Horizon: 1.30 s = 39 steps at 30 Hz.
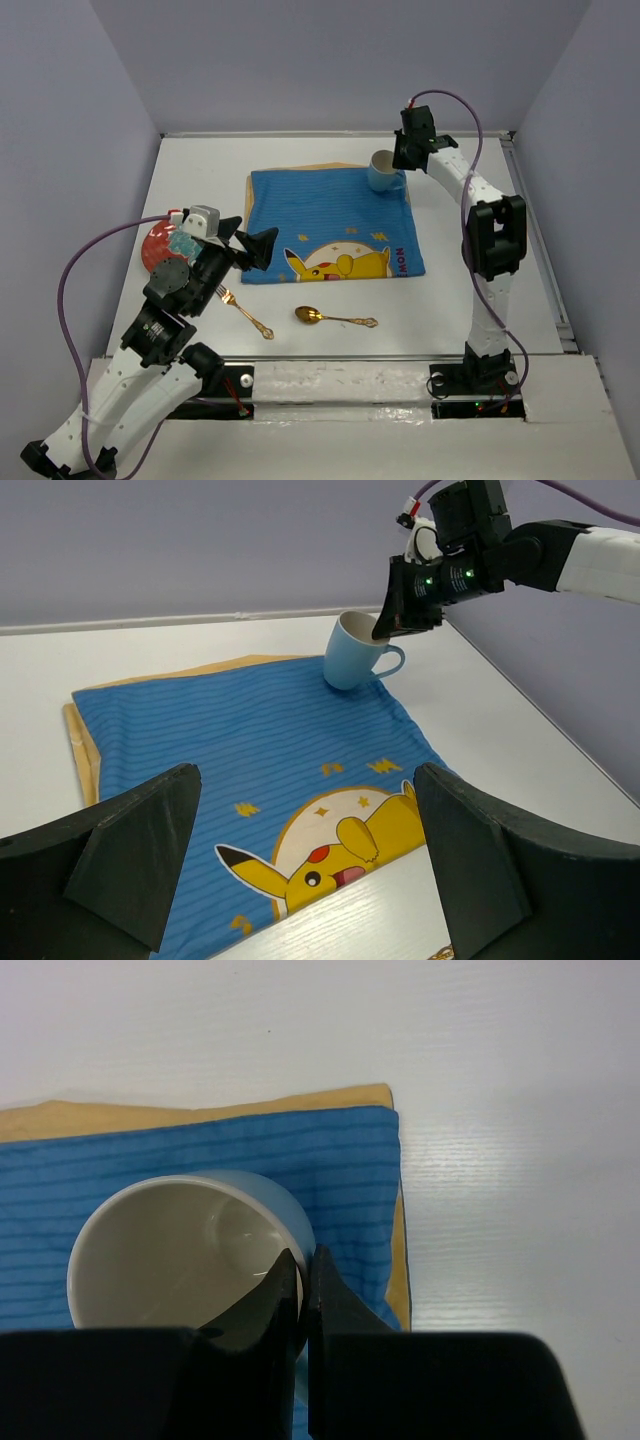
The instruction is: Set the dinner table for one person
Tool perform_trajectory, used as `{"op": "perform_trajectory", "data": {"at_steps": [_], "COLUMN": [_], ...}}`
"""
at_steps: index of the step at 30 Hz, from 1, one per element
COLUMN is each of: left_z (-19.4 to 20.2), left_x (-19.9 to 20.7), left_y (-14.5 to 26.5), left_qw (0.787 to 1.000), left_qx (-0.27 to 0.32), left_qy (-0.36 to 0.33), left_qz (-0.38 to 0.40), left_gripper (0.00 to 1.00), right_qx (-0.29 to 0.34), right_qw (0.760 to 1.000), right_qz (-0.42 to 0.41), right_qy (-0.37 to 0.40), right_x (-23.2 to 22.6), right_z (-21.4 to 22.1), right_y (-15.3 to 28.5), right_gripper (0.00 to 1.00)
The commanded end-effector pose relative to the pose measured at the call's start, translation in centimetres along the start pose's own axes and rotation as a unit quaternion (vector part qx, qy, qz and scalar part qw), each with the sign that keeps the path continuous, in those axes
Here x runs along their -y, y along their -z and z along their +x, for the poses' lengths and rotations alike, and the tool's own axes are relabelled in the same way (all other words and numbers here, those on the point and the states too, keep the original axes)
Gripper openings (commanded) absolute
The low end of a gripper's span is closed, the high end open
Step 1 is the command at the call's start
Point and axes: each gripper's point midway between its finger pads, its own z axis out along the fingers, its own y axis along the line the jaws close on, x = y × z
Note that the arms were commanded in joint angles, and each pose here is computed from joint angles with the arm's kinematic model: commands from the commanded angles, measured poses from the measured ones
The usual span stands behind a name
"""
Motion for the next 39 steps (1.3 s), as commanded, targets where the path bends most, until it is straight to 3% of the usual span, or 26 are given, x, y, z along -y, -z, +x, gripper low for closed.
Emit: {"op": "perform_trajectory", "data": {"at_steps": [1,15,19,20,23,28,33,37,39], "left_z": [-0.9,-1.0,-0.9,-1.0,-1.1,-1.2,-1.8,-3.4,-4.1], "left_x": [-0.1,-0.3,-0.3,-0.4,-0.4,-0.7,-1.4,-2.5,-3.2], "left_y": [-0.3,-0.2,-0.2,-0.2,-0.2,-0.2,0.0,0.6,0.9], "left_qw": [1.0,1.0,1.0,1.0,1.0,1.0,0.999,0.996,0.993], "left_qx": [0.016,0.019,0.018,0.019,0.02,0.022,0.033,0.067,0.083], "left_qy": [-0.005,-0.004,-0.005,-0.005,-0.005,-0.005,-0.001,0.015,0.029], "left_qz": [-0.001,-0.007,-0.007,-0.008,-0.01,-0.015,-0.033,-0.061,-0.081], "left_gripper": [0.99,0.99,0.99,0.99,0.99,0.99,0.99,0.99,0.99], "right_qx": [0.073,0.039,0.044,0.049,0.062,0.09,0.146,0.116,0.104], "right_qw": [0.997,0.999,0.999,0.998,0.998,0.996,0.982,0.964,0.936], "right_qz": [-0.01,0.017,0.023,0.024,0.019,-0.02,-0.12,-0.238,-0.335], "right_qy": [-0.005,-0.003,-0.007,-0.009,-0.009,-0.013,-0.003,-0.025,-0.021], "right_x": [-1.2,-0.4,-0.2,-0.2,-0.4,-1.5,-8.2,-16.4,-23.2], "right_z": [-5.1,-2.5,-2.9,-3.3,-4.5,-6.8,-7.7,-1.7,1.3], "right_y": [1.4,-1.7,-1.5,-1.2,0.0,4.1,11.5,13.5,16.1], "right_gripper": [0.0,0.03,0.31,0.44,0.62,0.73,0.77,0.75,0.71]}}
